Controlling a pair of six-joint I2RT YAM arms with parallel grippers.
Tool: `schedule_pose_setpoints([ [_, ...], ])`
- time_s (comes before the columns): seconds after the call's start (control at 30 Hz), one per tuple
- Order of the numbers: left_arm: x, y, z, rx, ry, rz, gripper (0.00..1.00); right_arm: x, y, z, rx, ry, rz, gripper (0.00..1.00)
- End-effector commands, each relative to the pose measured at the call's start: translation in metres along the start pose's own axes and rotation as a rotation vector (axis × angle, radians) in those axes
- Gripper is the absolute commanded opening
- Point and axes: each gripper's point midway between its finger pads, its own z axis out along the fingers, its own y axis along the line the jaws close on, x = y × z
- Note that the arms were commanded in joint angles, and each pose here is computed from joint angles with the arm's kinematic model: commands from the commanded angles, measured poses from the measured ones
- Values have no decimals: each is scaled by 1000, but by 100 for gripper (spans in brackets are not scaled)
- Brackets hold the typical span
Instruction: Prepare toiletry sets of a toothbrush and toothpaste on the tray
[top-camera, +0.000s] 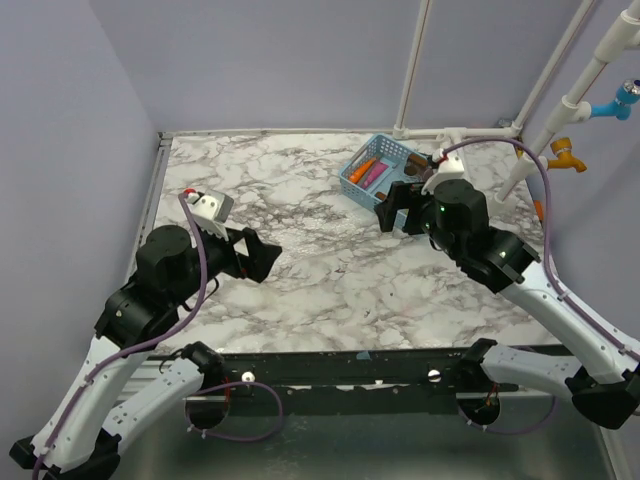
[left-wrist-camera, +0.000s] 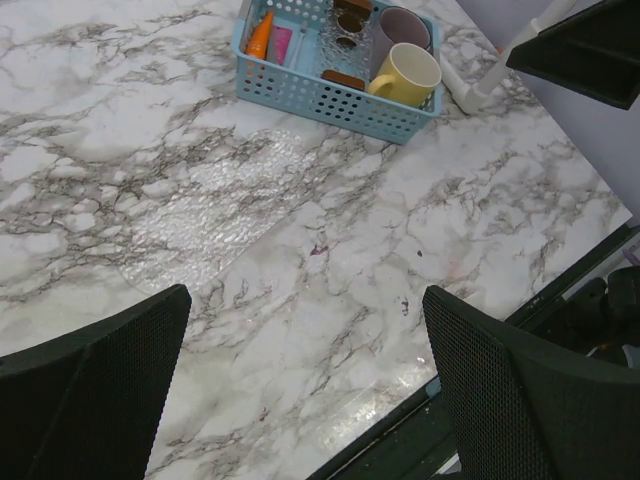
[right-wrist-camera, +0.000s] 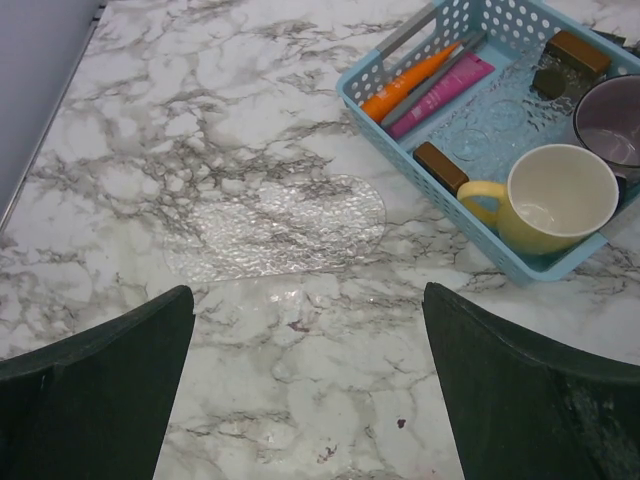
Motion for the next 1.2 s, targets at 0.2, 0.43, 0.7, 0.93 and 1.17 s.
schedule_pose_setpoints([
  [0.2, 5, 2, 3, 5, -20, 1, 99, 10, 0, 20, 58, 100, -64, 100],
  [0.43, 15, 6, 2, -8, -14, -4, 99, 20, 10, 38, 36, 143, -73, 99],
  [0.7, 26, 22, 2, -93, -1, -37, 99, 51, 25, 77, 14, 251, -90, 94],
  [0.93, 36, 31, 3, -129, 6, -50, 99, 89, 43, 118, -20, 345, -61, 92],
  [1.17, 50, 34, 6, -136, 23, -76, 99, 126, 55, 156, 46, 407, -77, 91],
])
